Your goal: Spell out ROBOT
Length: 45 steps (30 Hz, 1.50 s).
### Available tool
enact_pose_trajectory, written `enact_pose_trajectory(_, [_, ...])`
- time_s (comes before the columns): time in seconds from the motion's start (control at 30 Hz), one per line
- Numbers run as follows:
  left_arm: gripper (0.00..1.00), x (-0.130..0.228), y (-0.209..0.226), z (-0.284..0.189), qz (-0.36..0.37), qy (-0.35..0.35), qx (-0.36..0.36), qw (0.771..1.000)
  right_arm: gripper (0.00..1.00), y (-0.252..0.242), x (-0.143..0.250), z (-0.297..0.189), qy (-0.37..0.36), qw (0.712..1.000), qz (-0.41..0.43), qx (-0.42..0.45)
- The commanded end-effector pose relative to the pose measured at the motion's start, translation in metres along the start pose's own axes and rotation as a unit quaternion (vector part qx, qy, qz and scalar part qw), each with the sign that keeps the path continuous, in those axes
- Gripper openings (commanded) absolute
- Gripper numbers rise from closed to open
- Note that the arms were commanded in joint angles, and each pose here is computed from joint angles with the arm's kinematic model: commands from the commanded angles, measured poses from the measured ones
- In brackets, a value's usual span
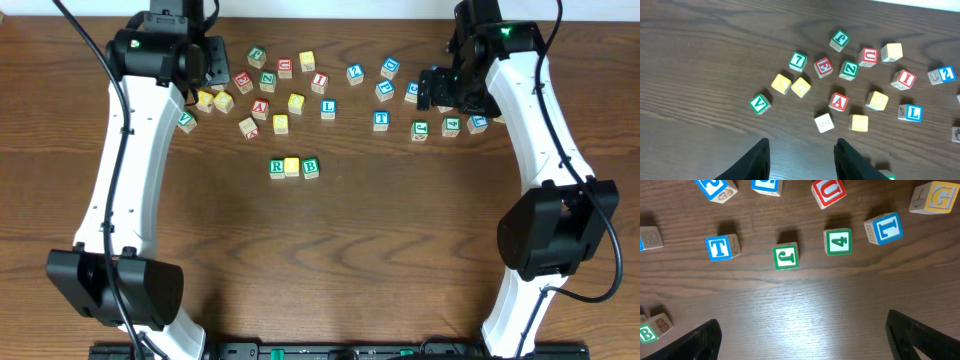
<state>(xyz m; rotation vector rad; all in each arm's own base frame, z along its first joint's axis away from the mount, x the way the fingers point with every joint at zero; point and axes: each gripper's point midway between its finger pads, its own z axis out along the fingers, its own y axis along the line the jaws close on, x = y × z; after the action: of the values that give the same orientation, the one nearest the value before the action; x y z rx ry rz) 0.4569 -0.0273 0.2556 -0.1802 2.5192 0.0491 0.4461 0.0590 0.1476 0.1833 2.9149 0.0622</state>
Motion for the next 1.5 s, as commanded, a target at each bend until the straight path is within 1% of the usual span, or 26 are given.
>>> enact_pose_trajectory(0.0, [0.41, -0.007, 0.004, -0.002, 0.029, -0.01, -0.006, 1.0, 0.99, 0.001, -0.001, -0.007, -0.01, 1.0, -0.005, 0.005])
enact_pose_trajectory(0.3, [0.41, -0.014, 0.01, 0.009, 0.022, -0.021, -0.01, 0.999, 0.99, 0.001, -0.001, -0.007, -0.01, 1.0, -0.006, 0.005])
enact_pose_trajectory(0.47, [0.41, -0.017, 0.017, 0.025, 0.017, -0.019, -0.016, 1.0, 0.99, 0.001, -0.001, -0.007, -0.01, 1.0, -0.005, 0.005])
enact_pose_trajectory(0.6, [0.41, -0.024, 0.014, 0.04, 0.018, -0.028, -0.014, 0.999, 0.99, 0.001, -0.001, -0.007, -0.01, 1.0, -0.005, 0.005])
enact_pose_trajectory(0.73, [0.41, -0.032, 0.007, 0.065, 0.017, -0.038, -0.007, 0.999, 0.99, 0.001, -0.001, -0.007, -0.01, 1.0, -0.005, 0.005])
enact_pose_trajectory(1.0, [0.41, -0.027, -0.008, 0.102, 0.027, -0.029, -0.002, 0.999, 0.99, 0.001, -0.001, -0.007, -0.01, 1.0, -0.005, 0.005])
enact_pose_trajectory(1.27, [0.41, -0.026, -0.035, 0.119, 0.044, -0.036, 0.013, 0.998, 0.99, 0.001, -0.001, -0.007, -0.01, 1.0, -0.005, 0.005])
enact_pose_trajectory(1.47, [0.41, -0.02, -0.043, 0.125, 0.05, -0.028, 0.016, 0.998, 0.99, 0.001, -0.001, -0.007, -0.01, 1.0, -0.005, 0.005])
